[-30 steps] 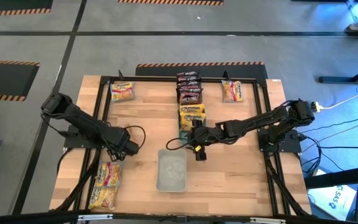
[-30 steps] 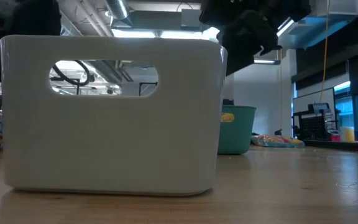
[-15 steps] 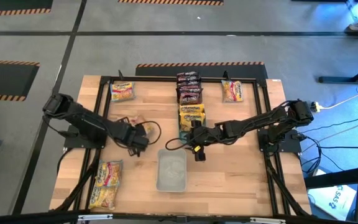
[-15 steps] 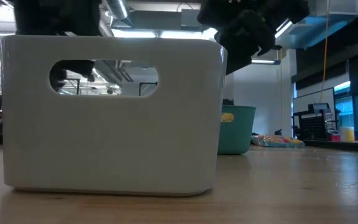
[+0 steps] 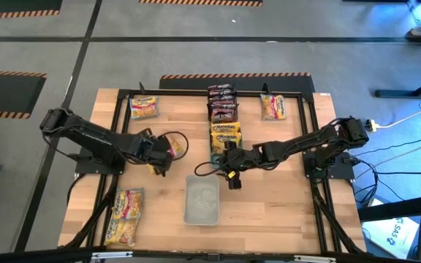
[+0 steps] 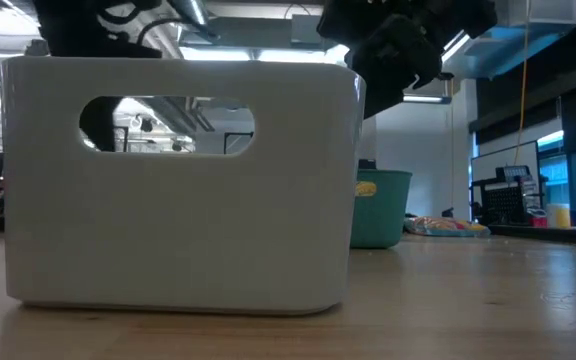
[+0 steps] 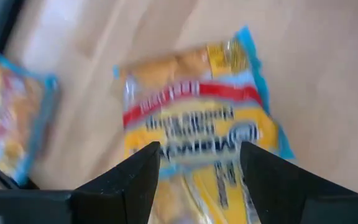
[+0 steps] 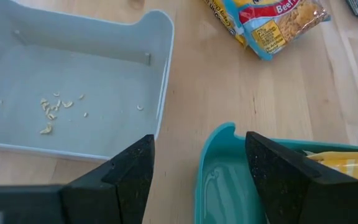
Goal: Sort Maruchan noodles
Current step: Put the yellow noodle pack into the green bin
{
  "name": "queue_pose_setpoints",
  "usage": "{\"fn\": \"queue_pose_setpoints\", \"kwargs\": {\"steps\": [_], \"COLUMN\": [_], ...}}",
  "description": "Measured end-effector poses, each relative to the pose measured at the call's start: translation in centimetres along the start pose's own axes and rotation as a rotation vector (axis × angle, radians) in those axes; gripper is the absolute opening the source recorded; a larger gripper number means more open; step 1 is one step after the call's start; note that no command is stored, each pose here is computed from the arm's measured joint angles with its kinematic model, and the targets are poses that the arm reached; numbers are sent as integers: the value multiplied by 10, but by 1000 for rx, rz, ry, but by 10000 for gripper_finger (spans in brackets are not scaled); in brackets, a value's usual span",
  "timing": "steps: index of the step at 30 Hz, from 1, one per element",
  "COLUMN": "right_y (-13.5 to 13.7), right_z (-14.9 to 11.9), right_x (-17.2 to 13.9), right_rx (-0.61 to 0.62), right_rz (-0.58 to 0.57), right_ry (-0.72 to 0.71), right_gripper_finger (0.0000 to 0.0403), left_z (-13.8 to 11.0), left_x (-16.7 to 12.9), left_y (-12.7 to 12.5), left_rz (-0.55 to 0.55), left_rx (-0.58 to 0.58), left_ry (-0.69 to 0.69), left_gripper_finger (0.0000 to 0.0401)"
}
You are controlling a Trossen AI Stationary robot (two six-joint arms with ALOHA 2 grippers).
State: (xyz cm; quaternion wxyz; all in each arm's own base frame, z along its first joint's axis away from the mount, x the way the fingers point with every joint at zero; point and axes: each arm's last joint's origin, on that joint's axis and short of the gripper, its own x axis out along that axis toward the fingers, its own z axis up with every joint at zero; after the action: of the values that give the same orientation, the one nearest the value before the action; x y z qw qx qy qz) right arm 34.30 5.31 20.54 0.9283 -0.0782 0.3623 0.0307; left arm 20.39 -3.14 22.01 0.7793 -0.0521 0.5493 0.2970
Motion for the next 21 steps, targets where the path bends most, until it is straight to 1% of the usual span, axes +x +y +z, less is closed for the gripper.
{"fn": "queue_pose_setpoints", "kwargs": {"steps": [4,8,11,14,19,21], "right_y": [1,1,2,2,2,2], "right_z": [-2,-4,-4,-5,-5,-5], "right_x": [4,9,11,11,11,11], "right_rx": [-5,-28,-30,-30,-30,-29], "right_rz": [0,1,1,1,1,1], "right_ry": [10,10,11,17,21,21], "right_gripper_finger": [237,237,237,237,237,237], "left_z": [-6,-8,-10,-14,-28,-32], "left_x": [-4,-4,-4,-7,-17,-20], "left_y": [1,0,-4,-9,-23,-27], "left_rz": [-79,-114,-124,-142,-177,-165], "left_rx": [-65,-114,-99,-37,169,212], "left_ry": [98,145,153,141,103,72], "left_gripper_finger": [218,218,218,218,218,218]}}
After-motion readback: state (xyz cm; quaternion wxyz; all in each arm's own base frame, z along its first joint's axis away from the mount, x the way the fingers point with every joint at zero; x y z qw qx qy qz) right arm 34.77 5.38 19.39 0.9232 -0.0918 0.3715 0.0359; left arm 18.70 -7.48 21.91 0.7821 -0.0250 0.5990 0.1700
